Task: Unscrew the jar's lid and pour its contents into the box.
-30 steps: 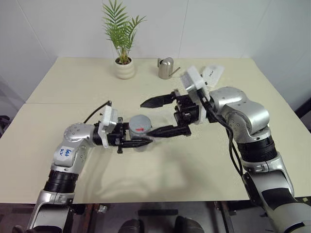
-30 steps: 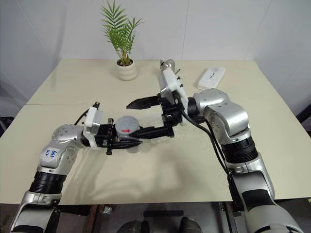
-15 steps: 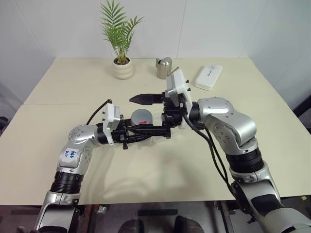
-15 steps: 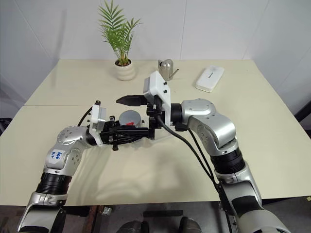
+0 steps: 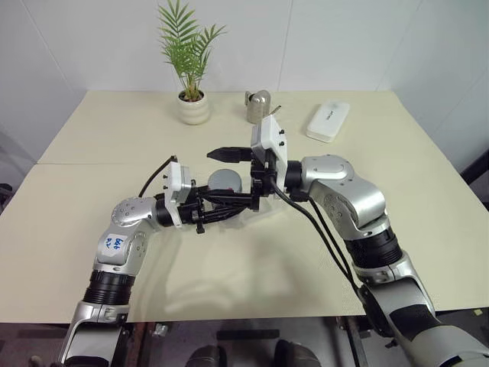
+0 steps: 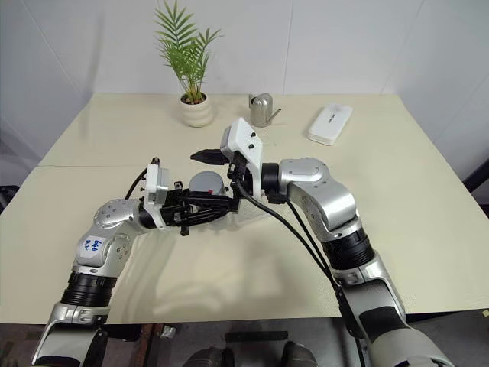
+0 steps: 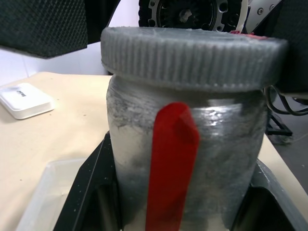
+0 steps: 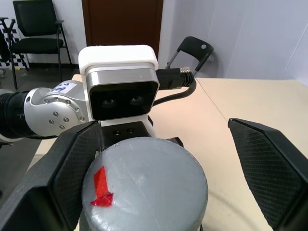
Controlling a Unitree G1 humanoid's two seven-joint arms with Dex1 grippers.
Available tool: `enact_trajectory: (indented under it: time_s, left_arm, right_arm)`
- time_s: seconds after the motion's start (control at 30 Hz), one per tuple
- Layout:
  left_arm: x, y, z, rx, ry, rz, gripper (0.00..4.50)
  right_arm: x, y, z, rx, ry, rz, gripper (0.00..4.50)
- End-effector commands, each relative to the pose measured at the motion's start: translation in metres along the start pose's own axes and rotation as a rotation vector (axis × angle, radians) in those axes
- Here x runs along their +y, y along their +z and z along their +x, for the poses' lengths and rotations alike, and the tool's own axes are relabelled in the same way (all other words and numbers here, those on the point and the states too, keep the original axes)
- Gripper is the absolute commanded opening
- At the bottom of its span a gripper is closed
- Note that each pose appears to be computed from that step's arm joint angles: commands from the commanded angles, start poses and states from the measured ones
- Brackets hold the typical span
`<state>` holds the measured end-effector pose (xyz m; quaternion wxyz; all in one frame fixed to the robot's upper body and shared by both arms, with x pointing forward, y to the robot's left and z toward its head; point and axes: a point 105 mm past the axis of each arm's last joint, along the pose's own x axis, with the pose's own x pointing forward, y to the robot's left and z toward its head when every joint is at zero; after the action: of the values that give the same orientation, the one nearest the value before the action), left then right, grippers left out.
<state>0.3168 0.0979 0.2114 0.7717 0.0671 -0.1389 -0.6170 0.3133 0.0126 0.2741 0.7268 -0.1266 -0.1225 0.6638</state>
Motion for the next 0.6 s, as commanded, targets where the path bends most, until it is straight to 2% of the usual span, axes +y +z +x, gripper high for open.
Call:
enact_trajectory:
  time_s: [0.03, 0.3, 0.47, 0.6]
  left_arm:
    - [-0.003, 0.011, 0.003, -0.027, -0.028, 0.052, 1.93]
    - [-0.004, 0.013, 0.001, -0.040, -0.027, 0.049, 1.93]
    - [-0.003, 0.015, 0.000, -0.052, -0.018, 0.043, 1.93]
    - [-0.002, 0.015, -0.003, -0.042, -0.006, 0.049, 1.93]
  right_arm:
    - [-0.016, 0.019, -0.016, -0.031, -0.064, -0.059, 4.45]
    - [-0.027, 0.007, -0.055, 0.034, -0.095, -0.050, 4.45]
    - [-0.044, -0.005, -0.088, 0.086, -0.182, -0.022, 4.45]
    - [-0.049, -0.003, -0.106, 0.089, -0.211, 0.008, 4.45]
